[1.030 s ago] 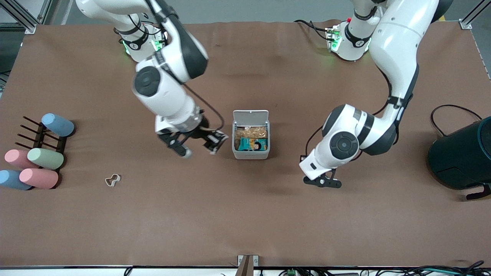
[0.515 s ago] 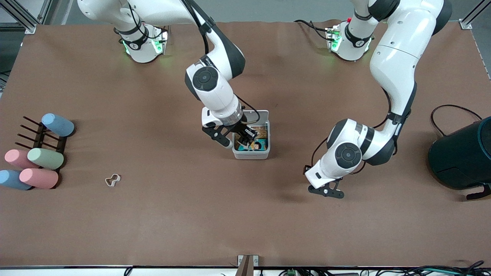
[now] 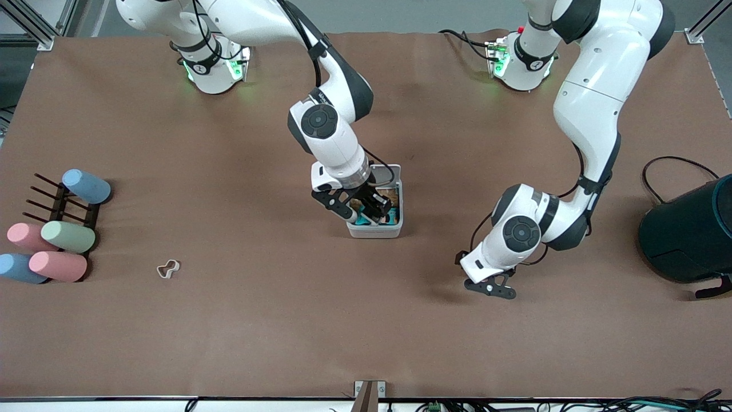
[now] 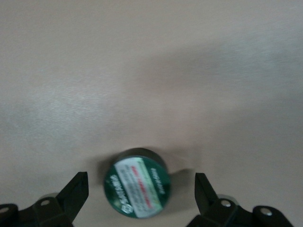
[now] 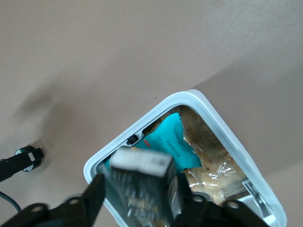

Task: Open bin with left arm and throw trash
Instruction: 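Grasp the green tape roll with the left gripper while the right gripper reaches the band, then drop the tape into the bin while the right gripper grasps the band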

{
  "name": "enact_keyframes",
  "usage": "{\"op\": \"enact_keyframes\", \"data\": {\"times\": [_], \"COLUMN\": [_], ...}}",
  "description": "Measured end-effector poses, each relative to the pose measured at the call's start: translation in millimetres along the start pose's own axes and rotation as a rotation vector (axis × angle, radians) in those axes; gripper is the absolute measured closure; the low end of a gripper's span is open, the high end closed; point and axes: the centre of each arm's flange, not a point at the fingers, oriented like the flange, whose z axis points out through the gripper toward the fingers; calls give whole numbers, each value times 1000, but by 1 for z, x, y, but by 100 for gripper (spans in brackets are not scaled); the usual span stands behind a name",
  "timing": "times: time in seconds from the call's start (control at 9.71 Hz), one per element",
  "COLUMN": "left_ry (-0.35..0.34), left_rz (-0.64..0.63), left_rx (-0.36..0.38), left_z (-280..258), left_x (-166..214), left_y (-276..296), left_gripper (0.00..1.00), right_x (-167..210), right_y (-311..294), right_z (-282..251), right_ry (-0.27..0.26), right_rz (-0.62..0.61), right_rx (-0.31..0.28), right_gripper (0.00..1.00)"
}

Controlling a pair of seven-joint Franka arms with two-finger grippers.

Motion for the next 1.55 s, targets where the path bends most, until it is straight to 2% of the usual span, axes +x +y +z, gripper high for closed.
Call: {"op": "enact_keyframes", "data": {"times": [0.21, 0.31, 0.41, 0.52, 0.72, 0.93, 1.13, 1.24, 1.34, 1.55], "left_ry": [0, 2, 6, 8, 19, 49, 34, 24, 15, -1], "left_rz": [-4, -1, 4, 4, -1, -54, -139, -168, -191, -261], "left_rx": [-3, -7, -10, -12, -20, -80, -143, -162, -178, -208], "left_z": [3, 3, 0, -3, -7, -49, -107, -124, -133, -142], "left_x": [0, 0, 0, 0, 2, 5, -11, -21, -28, -37], "left_y": [-4, -1, 4, 6, 10, 57, 138, 169, 188, 212], "left_gripper": [3, 16, 34, 44, 44, 44, 44, 44, 44, 44], "right_x": [9, 21, 48, 91, 192, 280, 342, 362, 376, 402], "right_y": [1, 1, 5, 16, 66, 133, 203, 231, 256, 308], "right_z": [-2, -7, -20, -46, -99, -116, -114, -110, -103, -86], "right_ry": [10, 17, 28, 47, 83, 65, 14, 8, 24, 104], "right_rz": [10, 26, 59, 113, 117, 4, -91, -105, -129, -171], "right_rx": [0, -9, -42, -101, -238, -314, -356, -361, -357, -343], "right_gripper": [0, 0, 0, 0, 0, 0, 0, 0, 0, 0]}}
